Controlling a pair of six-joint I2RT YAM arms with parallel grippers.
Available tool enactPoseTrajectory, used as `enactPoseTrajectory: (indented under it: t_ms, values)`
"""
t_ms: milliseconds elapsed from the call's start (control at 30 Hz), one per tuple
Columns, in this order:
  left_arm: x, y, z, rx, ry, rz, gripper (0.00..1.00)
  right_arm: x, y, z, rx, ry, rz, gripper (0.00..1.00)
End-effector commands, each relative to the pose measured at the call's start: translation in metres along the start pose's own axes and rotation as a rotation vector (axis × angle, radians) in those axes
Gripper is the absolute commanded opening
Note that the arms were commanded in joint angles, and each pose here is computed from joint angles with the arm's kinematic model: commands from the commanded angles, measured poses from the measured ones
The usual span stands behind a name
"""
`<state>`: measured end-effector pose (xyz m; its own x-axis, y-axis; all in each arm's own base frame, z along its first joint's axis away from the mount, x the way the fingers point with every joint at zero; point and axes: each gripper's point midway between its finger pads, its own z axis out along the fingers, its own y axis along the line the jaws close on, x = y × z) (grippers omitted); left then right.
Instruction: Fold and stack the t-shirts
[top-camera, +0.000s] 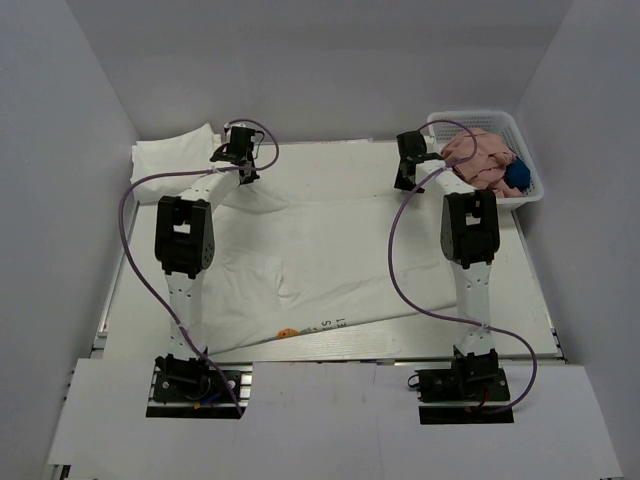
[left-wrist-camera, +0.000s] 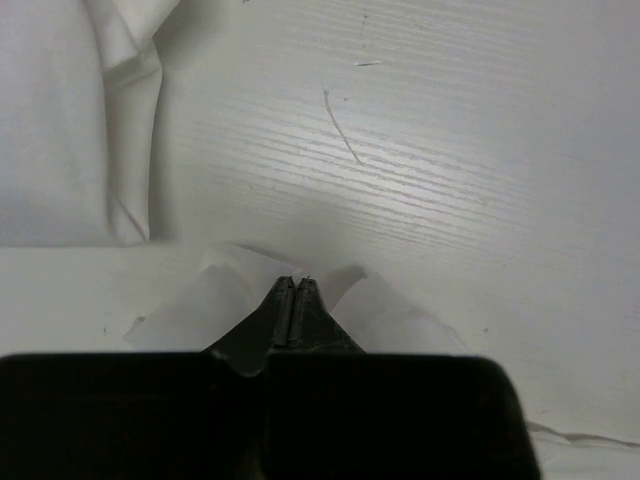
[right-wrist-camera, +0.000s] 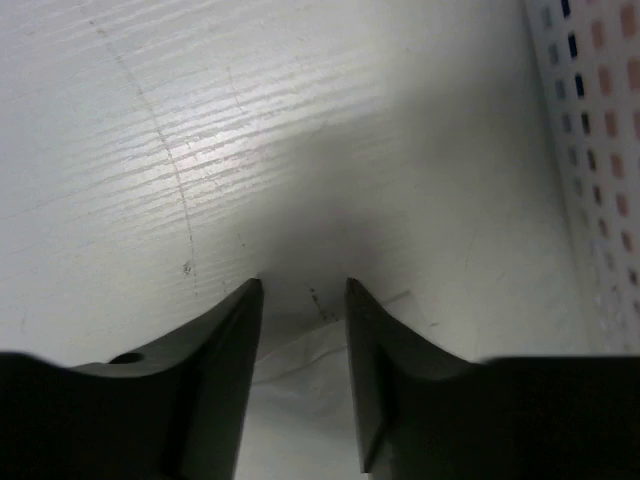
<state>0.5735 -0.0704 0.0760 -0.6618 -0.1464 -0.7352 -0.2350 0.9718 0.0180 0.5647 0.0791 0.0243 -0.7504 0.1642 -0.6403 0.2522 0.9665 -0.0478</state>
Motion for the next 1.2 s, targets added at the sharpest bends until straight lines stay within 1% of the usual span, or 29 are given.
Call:
enactPoseTrajectory:
  t_ms: [0, 67, 100, 167, 233, 400, 467, 533, 567, 600, 633, 667, 733, 767, 833, 900, 933, 967, 1067, 1100, 1167]
  values:
    - [-0.046, 0.0, -0.051, 0.035, -0.099, -0.067, 0.0, 0.023, -0.016, -0.01, 0.056, 0.079, -0.011, 0.4]
    - [-0.036, 0.003, -0.053, 0.029, -0.08, -0.075, 0.0, 0.022, -0.017, -0.013, 0.057, 0.075, 0.003, 0.27]
    - [-0.038, 0.004, -0.059, 0.032, -0.086, -0.093, 0.0, 0.023, -0.018, -0.017, 0.059, 0.075, -0.003, 0.14]
    - [-0.029, 0.007, -0.062, 0.027, -0.068, -0.11, 0.0, 0.013, -0.018, -0.025, 0.049, 0.045, 0.005, 0.0]
    - [-0.019, 0.01, -0.065, 0.021, -0.052, -0.117, 0.0, 0.009, -0.018, -0.027, 0.041, 0.029, -0.001, 0.0]
    - [-0.023, 0.012, -0.08, 0.04, -0.068, -0.147, 0.0, -0.018, -0.009, -0.044, -0.019, -0.062, -0.032, 0.0]
    - [-0.016, 0.013, -0.079, 0.032, -0.047, -0.149, 0.0, -0.024, -0.006, -0.05, -0.038, -0.094, -0.03, 0.0]
    - [-0.024, 0.014, -0.088, 0.04, -0.068, -0.157, 0.0, -0.032, -0.005, -0.064, -0.063, -0.159, -0.022, 0.0]
    - [-0.018, 0.013, -0.086, 0.046, -0.053, -0.152, 0.0, -0.036, -0.004, -0.069, -0.07, -0.182, -0.022, 0.0]
    - [-0.017, 0.014, -0.089, 0.046, -0.053, -0.152, 0.0, -0.05, -0.004, -0.082, -0.089, -0.232, -0.009, 0.0]
    - [-0.023, 0.012, -0.094, 0.065, -0.071, -0.159, 0.0, -0.047, -0.004, -0.082, -0.089, -0.225, -0.01, 0.02]
    - [-0.017, 0.01, -0.092, 0.076, -0.055, -0.155, 0.0, -0.048, -0.004, -0.084, -0.089, -0.223, -0.007, 0.25]
    - [-0.019, 0.008, -0.095, 0.093, -0.062, -0.159, 0.0, -0.041, -0.007, -0.08, -0.073, -0.18, -0.014, 0.3]
    - [-0.019, 0.008, -0.095, 0.094, -0.062, -0.159, 0.0, -0.044, -0.008, -0.08, -0.068, -0.177, -0.008, 0.46]
    - [-0.019, 0.008, -0.095, 0.094, -0.062, -0.159, 0.0, -0.03, -0.013, -0.067, -0.034, -0.133, -0.015, 0.47]
    - [-0.019, 0.008, -0.095, 0.094, -0.062, -0.159, 0.0, -0.027, -0.013, -0.06, -0.021, -0.118, -0.018, 0.53]
    - [-0.019, 0.008, -0.095, 0.094, -0.062, -0.159, 0.0, -0.02, -0.013, -0.05, -0.013, -0.095, -0.021, 0.55]
    - [-0.019, 0.008, -0.095, 0.094, -0.062, -0.159, 0.0, -0.023, -0.013, -0.05, -0.009, -0.09, -0.021, 0.55]
    - [-0.019, 0.008, -0.095, 0.094, -0.062, -0.159, 0.0, -0.014, -0.013, -0.04, 0.003, -0.059, -0.015, 0.64]
    - [-0.019, 0.008, -0.095, 0.094, -0.062, -0.159, 0.0, -0.012, -0.015, -0.038, 0.009, -0.051, -0.004, 0.65]
    - [-0.019, 0.008, -0.095, 0.094, -0.062, -0.159, 0.0, -0.004, -0.013, -0.031, -0.002, -0.031, 0.002, 0.65]
